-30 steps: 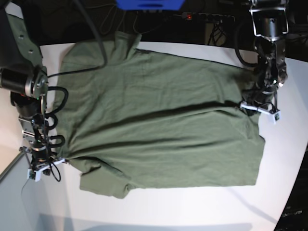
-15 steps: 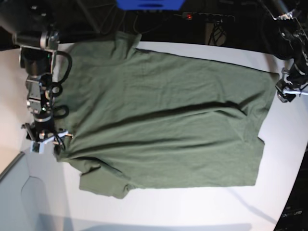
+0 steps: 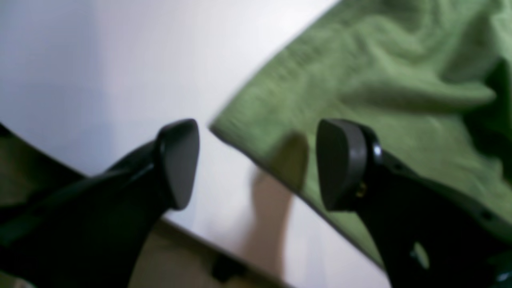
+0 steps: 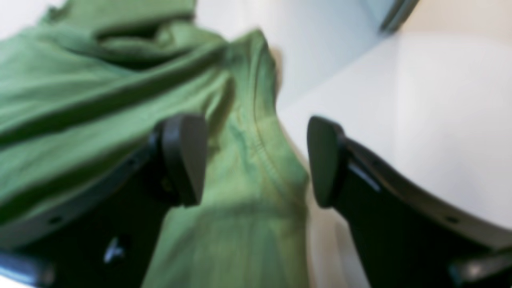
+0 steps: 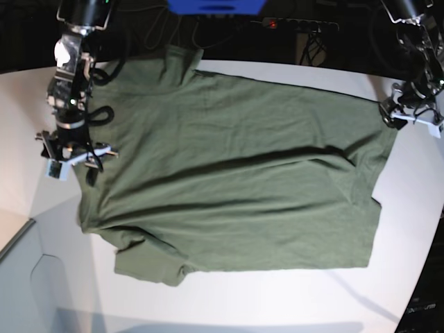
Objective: Layout the t-shirt on the table in an organized manner, then fold the t-shirt properly
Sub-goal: 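Slide both grippers along the shirt sides toward the collar, then grasp the collar-side corners with both grippers and lift the shirt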
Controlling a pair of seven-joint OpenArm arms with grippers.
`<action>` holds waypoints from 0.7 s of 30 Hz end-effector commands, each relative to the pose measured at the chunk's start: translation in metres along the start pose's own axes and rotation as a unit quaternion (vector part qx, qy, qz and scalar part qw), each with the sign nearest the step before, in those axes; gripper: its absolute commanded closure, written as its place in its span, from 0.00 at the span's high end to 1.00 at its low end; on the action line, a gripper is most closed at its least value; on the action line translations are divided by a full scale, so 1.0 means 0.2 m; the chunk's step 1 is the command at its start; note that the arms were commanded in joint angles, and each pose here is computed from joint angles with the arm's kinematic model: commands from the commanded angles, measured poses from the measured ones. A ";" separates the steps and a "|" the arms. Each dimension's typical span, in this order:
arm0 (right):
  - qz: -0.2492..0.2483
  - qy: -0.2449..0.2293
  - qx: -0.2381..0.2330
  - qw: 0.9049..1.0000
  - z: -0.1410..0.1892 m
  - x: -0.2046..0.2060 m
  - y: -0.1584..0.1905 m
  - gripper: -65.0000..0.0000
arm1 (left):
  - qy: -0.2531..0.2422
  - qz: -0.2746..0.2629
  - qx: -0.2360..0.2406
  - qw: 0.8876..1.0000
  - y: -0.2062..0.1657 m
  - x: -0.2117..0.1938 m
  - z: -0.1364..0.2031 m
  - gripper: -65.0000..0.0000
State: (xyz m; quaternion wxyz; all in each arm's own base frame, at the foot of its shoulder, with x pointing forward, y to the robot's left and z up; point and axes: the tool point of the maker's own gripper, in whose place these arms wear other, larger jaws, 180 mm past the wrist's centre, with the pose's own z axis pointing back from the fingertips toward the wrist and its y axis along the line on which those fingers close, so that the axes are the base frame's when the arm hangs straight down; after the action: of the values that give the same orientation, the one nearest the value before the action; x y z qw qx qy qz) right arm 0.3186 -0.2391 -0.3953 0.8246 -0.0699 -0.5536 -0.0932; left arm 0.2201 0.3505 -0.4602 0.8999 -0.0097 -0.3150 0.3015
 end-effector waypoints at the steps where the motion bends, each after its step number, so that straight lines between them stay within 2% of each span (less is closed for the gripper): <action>1: 0.001 -0.028 0.000 1.000 0.02 0.09 0.00 0.58 | -0.018 -0.009 -0.008 1.000 -0.03 0.05 0.00 0.68; 7: -0.002 -0.013 0.000 1.000 0.21 0.00 0.03 0.58 | -0.016 -0.009 -0.002 1.000 0.00 -0.04 -0.04 0.66; 11: -0.004 -0.001 -0.004 1.000 0.34 -0.06 0.04 0.58 | -0.004 -0.018 0.012 1.000 0.05 -0.08 -0.05 0.49; 15: -0.010 0.005 -0.007 1.000 0.47 -0.08 0.06 0.58 | -0.005 -0.027 0.017 0.999 0.05 -0.08 -0.05 0.37; 21: -0.007 0.041 0.024 0.999 0.60 -0.20 0.17 0.58 | -0.001 -0.027 0.017 0.999 0.05 -0.09 -0.05 0.36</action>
State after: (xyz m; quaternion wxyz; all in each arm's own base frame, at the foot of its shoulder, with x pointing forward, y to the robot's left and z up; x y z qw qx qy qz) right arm 0.2002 -0.1747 -0.3966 0.8582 -0.0389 -0.5041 -0.0887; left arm 0.2188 0.3515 -0.4748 0.8992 0.0151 -0.3339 0.2823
